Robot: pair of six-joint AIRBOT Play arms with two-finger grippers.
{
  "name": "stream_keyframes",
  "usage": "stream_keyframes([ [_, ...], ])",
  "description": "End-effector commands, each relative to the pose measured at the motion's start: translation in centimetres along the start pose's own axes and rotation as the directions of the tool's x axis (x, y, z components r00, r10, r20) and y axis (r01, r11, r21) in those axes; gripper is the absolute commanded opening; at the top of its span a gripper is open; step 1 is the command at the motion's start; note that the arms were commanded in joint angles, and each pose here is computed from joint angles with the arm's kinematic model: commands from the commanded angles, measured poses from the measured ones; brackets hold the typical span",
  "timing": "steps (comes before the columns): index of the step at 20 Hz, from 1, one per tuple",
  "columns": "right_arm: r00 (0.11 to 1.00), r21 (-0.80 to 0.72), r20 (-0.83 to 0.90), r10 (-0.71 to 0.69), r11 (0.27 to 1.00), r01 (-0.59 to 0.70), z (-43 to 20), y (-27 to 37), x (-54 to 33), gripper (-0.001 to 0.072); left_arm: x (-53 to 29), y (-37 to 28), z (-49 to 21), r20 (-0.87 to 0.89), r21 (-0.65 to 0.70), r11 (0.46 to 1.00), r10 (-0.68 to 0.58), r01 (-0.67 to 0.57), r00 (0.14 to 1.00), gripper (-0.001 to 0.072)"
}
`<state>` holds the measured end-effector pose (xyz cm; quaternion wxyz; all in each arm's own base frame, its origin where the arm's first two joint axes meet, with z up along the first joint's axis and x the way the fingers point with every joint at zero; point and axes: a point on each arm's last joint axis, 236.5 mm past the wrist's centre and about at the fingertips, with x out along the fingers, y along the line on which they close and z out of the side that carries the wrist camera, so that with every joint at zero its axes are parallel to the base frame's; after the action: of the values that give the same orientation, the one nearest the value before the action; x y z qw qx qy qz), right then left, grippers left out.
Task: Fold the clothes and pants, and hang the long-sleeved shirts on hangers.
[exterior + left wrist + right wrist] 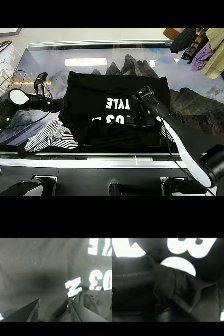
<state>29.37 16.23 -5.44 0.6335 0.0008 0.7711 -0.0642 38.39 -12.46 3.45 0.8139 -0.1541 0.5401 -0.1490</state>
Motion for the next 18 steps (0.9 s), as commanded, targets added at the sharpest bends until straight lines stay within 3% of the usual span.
stream_keyframes([
  [1,1.000,-0.016,-0.017,-0.007,1.000,0.007,-1.0,-0.5,-0.9,0.0042,0.0,0.3,0.1,0.001,0.006,1.000,0.012,-0.012,1.000,0.0421],
  [6,0.987,0.000,0.142,0.074,0.997,-0.075,-1.9,-1.5,-6.9,0.0041,-0.4,1.1,0.4,0.011,-0.010,1.000,0.022,-0.022,1.000,0.0421],
  [9,0.932,-0.021,0.312,0.185,0.982,-0.188,-2.3,-1.6,-12.1,0.0041,-2.9,5.0,2.1,0.083,-0.156,0.986,0.067,-0.054,0.994,0.0421],
  [18,0.871,-0.134,0.403,0.280,0.960,-0.246,-2.2,-0.7,-14.9,0.0042,-12.4,22.2,1.8,0.200,-0.544,0.825,0.304,-0.153,0.931,0.0423],
])
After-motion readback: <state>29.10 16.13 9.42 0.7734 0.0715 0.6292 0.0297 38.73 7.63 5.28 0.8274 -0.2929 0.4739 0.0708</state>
